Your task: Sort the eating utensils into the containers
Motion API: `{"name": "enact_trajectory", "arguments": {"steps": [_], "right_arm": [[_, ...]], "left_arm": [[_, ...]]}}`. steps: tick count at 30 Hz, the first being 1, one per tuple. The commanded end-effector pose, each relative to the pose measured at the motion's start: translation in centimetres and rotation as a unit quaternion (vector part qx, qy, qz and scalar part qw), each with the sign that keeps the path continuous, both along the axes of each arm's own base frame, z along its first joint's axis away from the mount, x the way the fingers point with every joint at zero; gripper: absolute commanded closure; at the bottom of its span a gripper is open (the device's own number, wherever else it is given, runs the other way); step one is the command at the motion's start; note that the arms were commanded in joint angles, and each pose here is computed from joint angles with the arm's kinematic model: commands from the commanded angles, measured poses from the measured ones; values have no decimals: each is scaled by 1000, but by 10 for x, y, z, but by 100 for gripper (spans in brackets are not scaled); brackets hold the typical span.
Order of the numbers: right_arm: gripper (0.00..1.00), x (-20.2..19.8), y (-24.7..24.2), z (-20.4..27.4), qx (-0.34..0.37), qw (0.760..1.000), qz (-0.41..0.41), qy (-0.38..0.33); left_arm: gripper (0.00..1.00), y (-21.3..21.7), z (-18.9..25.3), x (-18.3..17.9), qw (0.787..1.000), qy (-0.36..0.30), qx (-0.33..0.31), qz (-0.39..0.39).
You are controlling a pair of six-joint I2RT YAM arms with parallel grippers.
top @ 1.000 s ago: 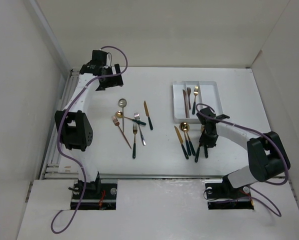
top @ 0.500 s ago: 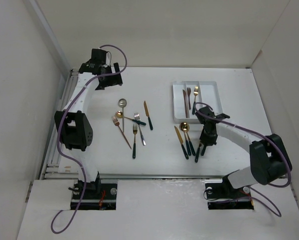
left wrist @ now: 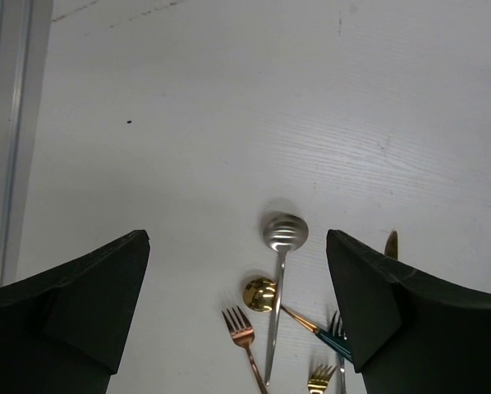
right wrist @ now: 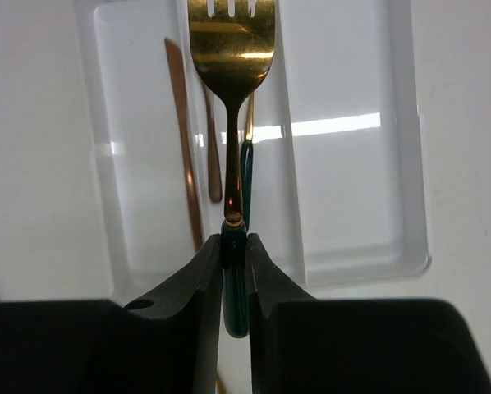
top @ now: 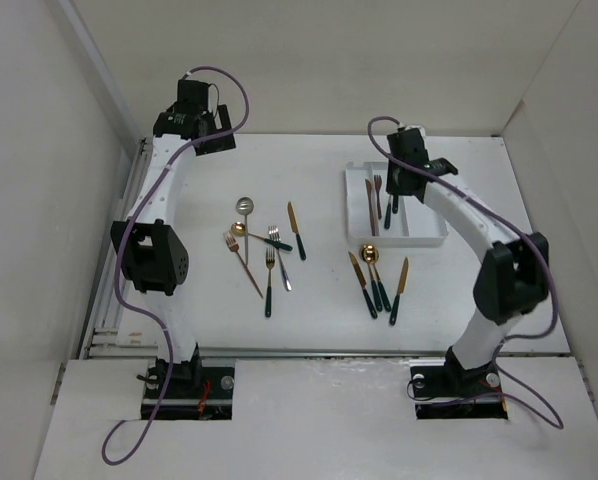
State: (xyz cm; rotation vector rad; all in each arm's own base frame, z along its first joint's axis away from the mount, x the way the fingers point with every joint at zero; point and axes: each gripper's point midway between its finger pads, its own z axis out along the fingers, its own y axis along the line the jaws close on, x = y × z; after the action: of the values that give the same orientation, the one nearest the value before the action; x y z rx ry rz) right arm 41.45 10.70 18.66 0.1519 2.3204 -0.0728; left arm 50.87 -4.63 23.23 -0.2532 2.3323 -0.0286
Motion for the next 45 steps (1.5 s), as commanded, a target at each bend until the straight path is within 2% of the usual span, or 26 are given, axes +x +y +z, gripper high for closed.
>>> {"name": "enact_trajectory", "arguments": {"steps": [1, 3, 4, 8, 9, 10, 13, 15, 19, 20, 21, 22, 23, 25, 26, 27, 30, 35, 40, 45], "right_arm": [[100, 49, -2, -25, -51, 997, 55, 9], [100, 68, -6, -28, -50, 997, 50, 8], [100, 75, -7, -47, -49, 997, 50, 26], [98, 80, -4, -68, -52, 996, 55, 55], [93, 80, -3, -68, -49, 996, 52, 55], [75, 77, -4, -73, -51, 995, 52, 62], [45, 78, -6, -67, -36, 997, 42, 55], [39, 72, -7, -45, -24, 998, 32, 41], [38, 44, -10, -7, 20, 1000, -5, 13], [38, 24, -11, -24, 32, 999, -13, 40], [36, 4, -5, -16, 77, 996, -24, 42], [36, -14, -5, -26, 91, 993, -33, 61], [36, -49, 2, -63, 89, 989, -31, 112], [36, -89, 10, -82, 112, 982, -59, 141], [36, -111, 24, -94, 114, 979, -47, 161], [38, -141, 23, -120, 109, 973, -55, 198], [39, -176, 31, -134, 128, 965, -84, 215], [43, -199, 22, -140, 147, 956, -135, 214], [51, -219, 13, -152, 135, 954, -150, 222], [60, -219, 1, -161, 112, 953, -171, 223]], "left_arm": [[13, 19, 33, -4, 998, -35, 40, 18], [13, 21, 33, -7, 998, -33, 47, 19], [13, 24, 27, -11, 998, -25, 51, 22], [13, 25, 19, -18, 998, -13, 53, 21], [13, 25, 19, -18, 998, -13, 53, 21], [13, 25, 15, -19, 998, -8, 54, 21], [13, 25, 15, -19, 998, -8, 54, 21], [13, 25, 11, -18, 998, -3, 54, 21], [13, 22, 10, -18, 999, -4, 44, 23], [13, 22, 10, -18, 999, -4, 44, 23], [13, 23, 9, -20, 999, 1, 44, 30], [13, 23, 9, -20, 999, 1, 44, 30], [13, 24, 8, -22, 999, 5, 45, 30], [13, 24, -2, -27, 998, 21, 44, 33], [13, 24, -2, -27, 998, 21, 44, 33], [13, 22, -5, -31, 998, 26, 41, 30], [13, 15, -20, -38, 999, 46, 21, 21], [13, 7, -22, -45, 999, 52, 13, 8], [13, 7, -12, -45, 999, 37, 12, 8], [13, 7, -7, -49, 999, 32, 11, 8]]}}
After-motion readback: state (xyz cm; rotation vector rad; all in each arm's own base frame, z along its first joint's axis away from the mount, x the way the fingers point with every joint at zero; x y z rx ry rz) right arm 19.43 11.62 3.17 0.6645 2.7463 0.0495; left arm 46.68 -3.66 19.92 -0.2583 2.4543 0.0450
